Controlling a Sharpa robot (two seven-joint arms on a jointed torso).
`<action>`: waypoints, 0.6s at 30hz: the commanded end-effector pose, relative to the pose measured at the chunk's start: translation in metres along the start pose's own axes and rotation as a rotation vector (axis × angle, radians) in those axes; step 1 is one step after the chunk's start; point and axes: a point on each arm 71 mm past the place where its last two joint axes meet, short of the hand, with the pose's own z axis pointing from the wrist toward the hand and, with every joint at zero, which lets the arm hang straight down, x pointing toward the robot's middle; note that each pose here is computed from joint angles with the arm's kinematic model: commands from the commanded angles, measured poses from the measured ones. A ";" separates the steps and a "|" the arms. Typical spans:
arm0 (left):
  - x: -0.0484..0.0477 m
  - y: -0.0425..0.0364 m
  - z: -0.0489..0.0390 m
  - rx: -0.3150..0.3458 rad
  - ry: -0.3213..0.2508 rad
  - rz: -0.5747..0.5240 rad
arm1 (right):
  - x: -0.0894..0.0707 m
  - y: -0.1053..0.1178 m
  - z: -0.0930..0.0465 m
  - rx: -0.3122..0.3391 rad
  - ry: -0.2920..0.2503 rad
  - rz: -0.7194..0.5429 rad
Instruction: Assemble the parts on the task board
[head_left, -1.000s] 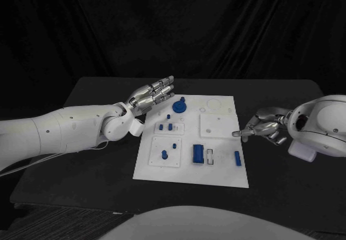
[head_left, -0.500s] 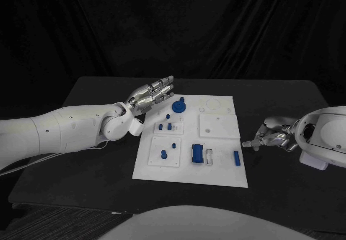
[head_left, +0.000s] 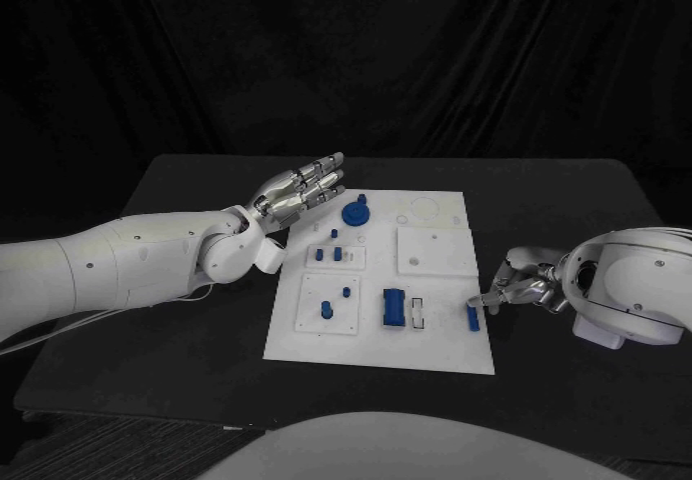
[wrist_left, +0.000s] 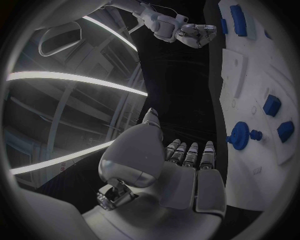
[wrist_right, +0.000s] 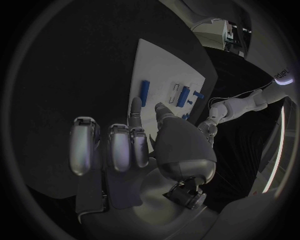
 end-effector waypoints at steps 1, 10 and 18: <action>0.0020 -0.0071 0.0006 0.111 0.006 -0.013 | 0.001 0.000 0.003 0.017 -0.020 0.014; 0.0022 -0.0062 0.0008 0.105 0.009 -0.016 | 0.008 0.003 0.011 0.019 -0.008 -0.004; 0.0033 -0.0055 0.0014 0.102 0.014 -0.020 | 0.010 0.006 0.016 0.038 -0.025 -0.114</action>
